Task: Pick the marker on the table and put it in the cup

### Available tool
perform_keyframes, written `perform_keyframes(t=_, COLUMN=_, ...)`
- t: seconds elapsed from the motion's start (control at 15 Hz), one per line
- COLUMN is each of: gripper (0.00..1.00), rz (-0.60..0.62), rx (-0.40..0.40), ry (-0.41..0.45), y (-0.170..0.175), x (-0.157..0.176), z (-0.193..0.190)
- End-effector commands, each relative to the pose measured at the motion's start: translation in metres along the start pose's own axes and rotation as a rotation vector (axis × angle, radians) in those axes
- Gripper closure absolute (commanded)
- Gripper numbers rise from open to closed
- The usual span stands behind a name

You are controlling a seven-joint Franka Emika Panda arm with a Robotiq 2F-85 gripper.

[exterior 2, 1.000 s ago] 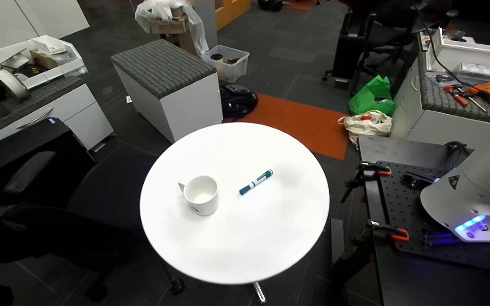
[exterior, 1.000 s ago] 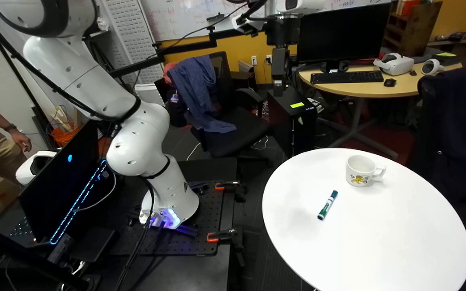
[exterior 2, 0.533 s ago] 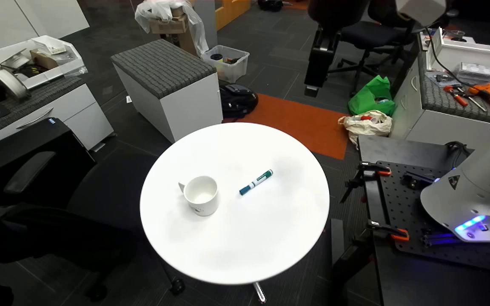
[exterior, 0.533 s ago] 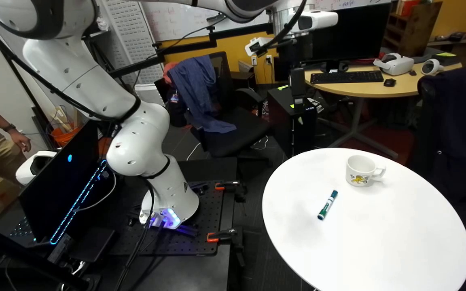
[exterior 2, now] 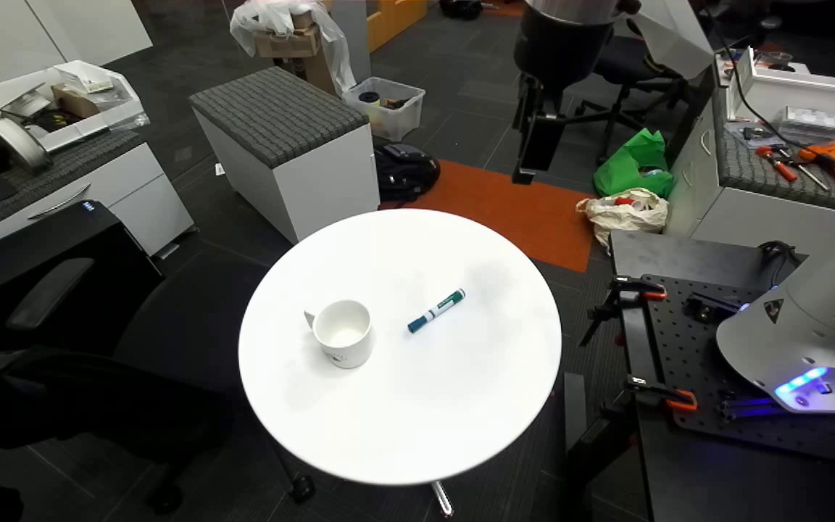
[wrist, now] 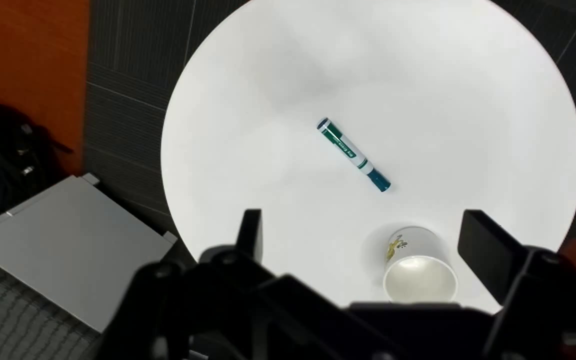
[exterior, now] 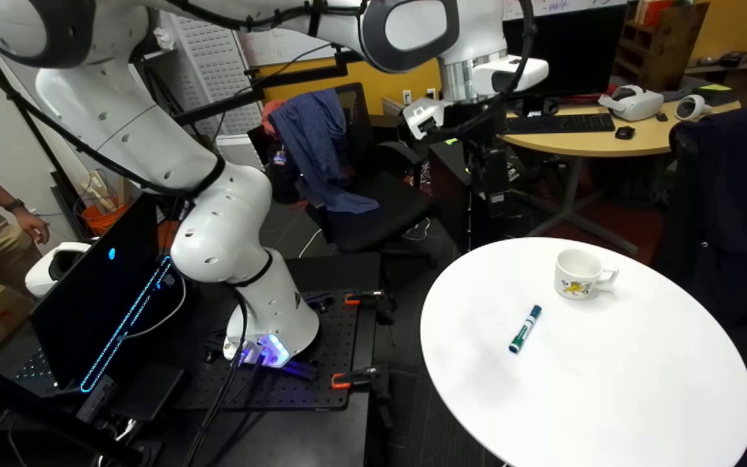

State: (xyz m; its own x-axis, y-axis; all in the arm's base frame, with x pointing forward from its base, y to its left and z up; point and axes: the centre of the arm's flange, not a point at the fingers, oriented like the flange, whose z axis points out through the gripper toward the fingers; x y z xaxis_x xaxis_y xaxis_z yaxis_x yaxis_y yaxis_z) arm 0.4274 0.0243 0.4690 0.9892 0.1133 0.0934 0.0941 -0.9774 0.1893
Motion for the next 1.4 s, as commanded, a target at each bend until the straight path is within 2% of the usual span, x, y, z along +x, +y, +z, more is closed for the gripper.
perform_keyframes(t=0.0, gripper=0.00, rz=-0.087, rx=0.043, ry=0.051, y=0.013, x=-0.005, z=0.027)
perform_keyframes(t=0.33, gripper=0.00, rz=-0.146, rx=0.102, ry=0.049, y=0.022, x=-0.003, z=0.069)
perform_keyframes(t=0.87, gripper=0.00, rz=-0.172, rx=0.122, ry=-0.011, y=0.014, x=0.011, z=0.139)
perform_keyframes(t=1.33, gripper=0.00, rz=-0.245, rx=0.138, ry=-0.058, y=0.010, x=0.013, z=0.193)
